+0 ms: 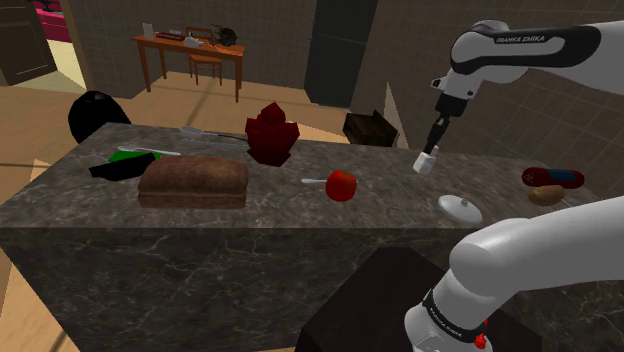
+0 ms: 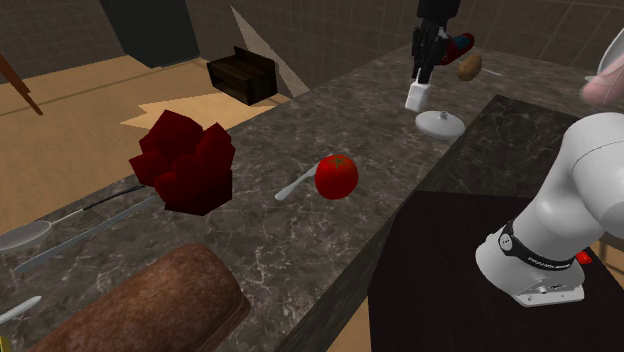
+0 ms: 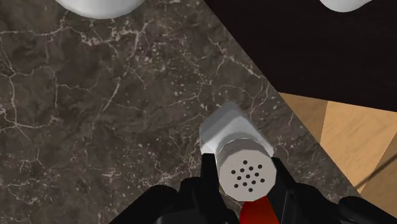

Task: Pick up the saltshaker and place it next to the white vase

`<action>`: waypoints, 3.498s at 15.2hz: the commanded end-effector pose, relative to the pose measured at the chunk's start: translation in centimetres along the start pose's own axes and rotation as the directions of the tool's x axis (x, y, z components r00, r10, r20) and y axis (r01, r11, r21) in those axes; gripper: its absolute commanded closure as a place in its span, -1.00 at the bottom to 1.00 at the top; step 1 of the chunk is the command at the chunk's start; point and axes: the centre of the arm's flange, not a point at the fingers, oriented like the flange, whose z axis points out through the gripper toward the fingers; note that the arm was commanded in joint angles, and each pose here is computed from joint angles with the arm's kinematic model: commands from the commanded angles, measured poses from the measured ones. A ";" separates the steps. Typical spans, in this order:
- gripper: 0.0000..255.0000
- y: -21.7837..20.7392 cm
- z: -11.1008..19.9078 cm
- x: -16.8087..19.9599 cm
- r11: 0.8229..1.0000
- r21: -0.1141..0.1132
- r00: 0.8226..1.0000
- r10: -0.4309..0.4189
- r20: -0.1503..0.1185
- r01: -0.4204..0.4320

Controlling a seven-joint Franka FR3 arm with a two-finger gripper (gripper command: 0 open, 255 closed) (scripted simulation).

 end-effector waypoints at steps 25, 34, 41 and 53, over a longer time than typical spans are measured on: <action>1.00 21.9 -2.0 -26.8 1.000 0.000 1.000 -0.001 0.001 0.001; 1.00 25.9 0.2 -31.4 1.000 0.000 1.000 -0.001 0.001 0.001; 1.00 26.3 3.9 -31.4 1.000 0.000 1.000 -0.001 0.001 0.001; 1.00 27.0 10.2 -31.4 1.000 0.000 1.000 -0.001 0.001 0.001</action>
